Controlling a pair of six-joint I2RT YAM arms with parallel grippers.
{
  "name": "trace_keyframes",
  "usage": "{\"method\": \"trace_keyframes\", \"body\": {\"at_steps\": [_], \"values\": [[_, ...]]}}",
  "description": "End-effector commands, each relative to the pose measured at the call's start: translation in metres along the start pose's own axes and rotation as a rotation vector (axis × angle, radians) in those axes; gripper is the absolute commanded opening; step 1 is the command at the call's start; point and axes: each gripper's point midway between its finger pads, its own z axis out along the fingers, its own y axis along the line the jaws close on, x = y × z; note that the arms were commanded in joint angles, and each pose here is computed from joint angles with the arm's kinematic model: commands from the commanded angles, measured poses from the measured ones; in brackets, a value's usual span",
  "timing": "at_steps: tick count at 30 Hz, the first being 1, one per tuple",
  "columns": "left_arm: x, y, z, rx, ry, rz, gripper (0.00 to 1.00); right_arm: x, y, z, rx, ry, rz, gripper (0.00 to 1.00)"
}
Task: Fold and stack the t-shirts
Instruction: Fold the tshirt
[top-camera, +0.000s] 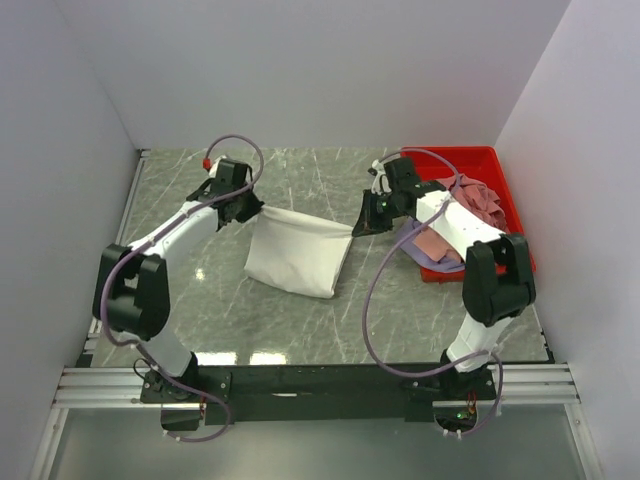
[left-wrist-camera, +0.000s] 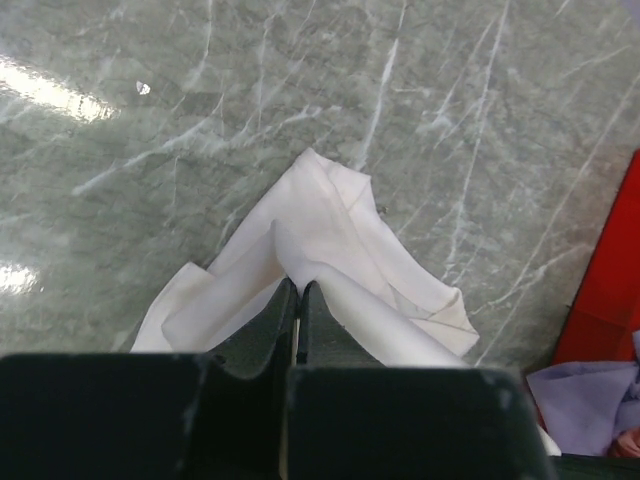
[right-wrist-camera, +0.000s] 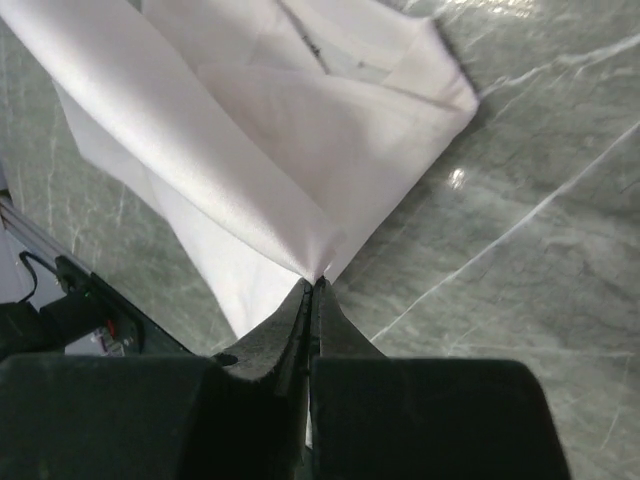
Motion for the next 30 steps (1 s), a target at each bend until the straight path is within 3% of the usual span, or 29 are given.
{"method": "trace_keyframes", "body": {"at_steps": [1, 15, 19, 20, 22, 23, 25, 26, 28, 30], "values": [[-0.026, -0.01, 0.013, 0.019, -0.055, 0.006, 0.01, -0.024, -0.012, 0.003, 0.031, -0.039, -0.012, 0.0], [-0.01, 0.002, 0.066, -0.051, 0.027, 0.021, 0.01, -0.048, -0.05, 0.05, -0.042, 0.018, 0.026, 0.0], [-0.006, 0.007, 0.073, -0.068, 0.045, 0.014, 0.01, -0.057, -0.052, 0.056, -0.071, 0.018, 0.007, 0.11], [-0.007, 0.007, 0.073, -0.067, 0.042, 0.012, 0.03, -0.063, -0.051, 0.054, -0.085, 0.008, 0.001, 0.21], [-0.008, 0.008, 0.074, -0.073, 0.042, 0.01, 0.2, -0.062, -0.051, 0.056, -0.101, 0.031, 0.005, 0.33], [-0.011, 0.007, 0.072, -0.079, 0.045, 0.007, 0.24, -0.063, -0.05, 0.055, -0.103, 0.032, 0.004, 0.41], [-0.016, 0.004, 0.067, -0.077, 0.038, 0.005, 0.44, -0.065, -0.043, 0.048, -0.111, 0.034, -0.005, 0.58], [-0.018, 0.003, 0.063, -0.072, 0.032, 0.003, 0.69, -0.065, -0.041, 0.045, -0.114, 0.033, -0.008, 0.65], [-0.026, -0.006, 0.048, -0.037, 0.005, -0.002, 0.99, -0.068, -0.027, 0.03, -0.125, 0.0, -0.036, 0.73], [-0.026, -0.008, 0.037, -0.014, -0.002, -0.007, 1.0, -0.063, -0.014, 0.014, -0.119, -0.03, -0.059, 0.77]]}}
